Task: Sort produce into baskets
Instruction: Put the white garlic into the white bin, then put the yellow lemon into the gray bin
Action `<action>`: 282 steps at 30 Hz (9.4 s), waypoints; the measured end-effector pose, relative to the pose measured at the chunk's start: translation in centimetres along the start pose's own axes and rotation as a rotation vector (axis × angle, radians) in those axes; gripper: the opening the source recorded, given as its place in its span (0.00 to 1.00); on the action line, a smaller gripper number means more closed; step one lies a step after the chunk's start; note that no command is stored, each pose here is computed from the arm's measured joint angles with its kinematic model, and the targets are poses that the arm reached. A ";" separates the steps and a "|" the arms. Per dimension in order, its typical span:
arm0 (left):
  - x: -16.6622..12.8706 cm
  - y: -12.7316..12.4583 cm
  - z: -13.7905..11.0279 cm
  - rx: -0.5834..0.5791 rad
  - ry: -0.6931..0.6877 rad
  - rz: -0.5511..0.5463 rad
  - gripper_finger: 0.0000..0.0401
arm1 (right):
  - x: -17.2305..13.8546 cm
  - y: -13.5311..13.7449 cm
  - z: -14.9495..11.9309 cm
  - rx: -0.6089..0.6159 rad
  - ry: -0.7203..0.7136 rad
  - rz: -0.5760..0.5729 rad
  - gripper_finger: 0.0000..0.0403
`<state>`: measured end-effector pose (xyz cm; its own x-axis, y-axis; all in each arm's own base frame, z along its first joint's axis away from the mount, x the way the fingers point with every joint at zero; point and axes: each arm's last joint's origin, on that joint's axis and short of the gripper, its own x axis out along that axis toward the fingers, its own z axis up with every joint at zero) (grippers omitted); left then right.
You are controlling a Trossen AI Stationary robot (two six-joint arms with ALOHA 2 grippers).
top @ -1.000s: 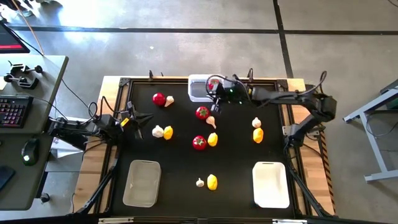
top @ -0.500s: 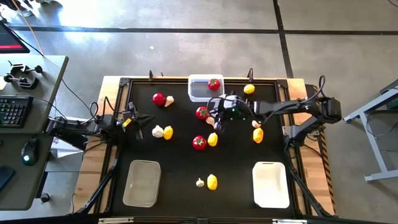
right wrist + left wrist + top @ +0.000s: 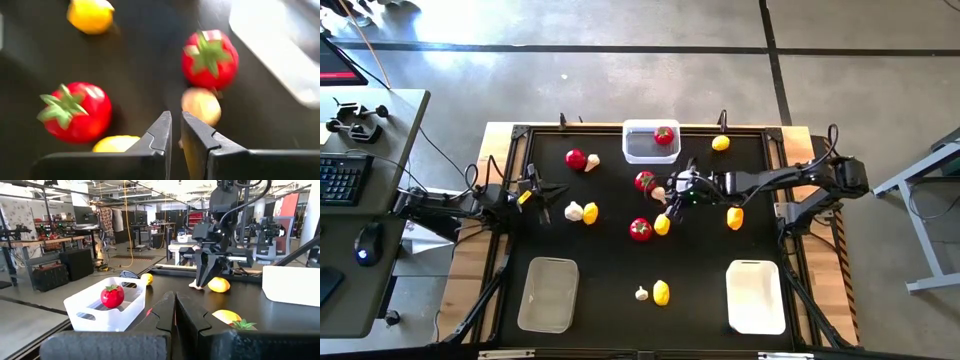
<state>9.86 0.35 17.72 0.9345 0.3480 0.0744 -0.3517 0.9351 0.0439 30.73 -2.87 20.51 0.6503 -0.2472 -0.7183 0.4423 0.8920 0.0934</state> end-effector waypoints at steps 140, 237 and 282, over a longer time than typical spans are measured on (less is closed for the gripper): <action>-0.2 0.3 2.1 0.056 -0.203 0.045 0.00 | -14.1 13.4 -14.3 0.733 0.858 -0.357 0.40; 0.0 0.1 1.3 -0.059 -0.125 0.007 0.00 | -5.4 2.5 -12.8 0.708 0.437 -0.671 0.40; 8.6 -2.1 1.6 0.082 0.042 -0.283 0.04 | 3.9 5.5 0.3 -0.227 -0.515 0.199 0.40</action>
<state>18.59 1.25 19.83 0.9969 0.0787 0.0063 -0.0788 0.9874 0.1371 35.86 1.02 18.41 0.9480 -0.1680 -0.2704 0.1749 0.9846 0.0013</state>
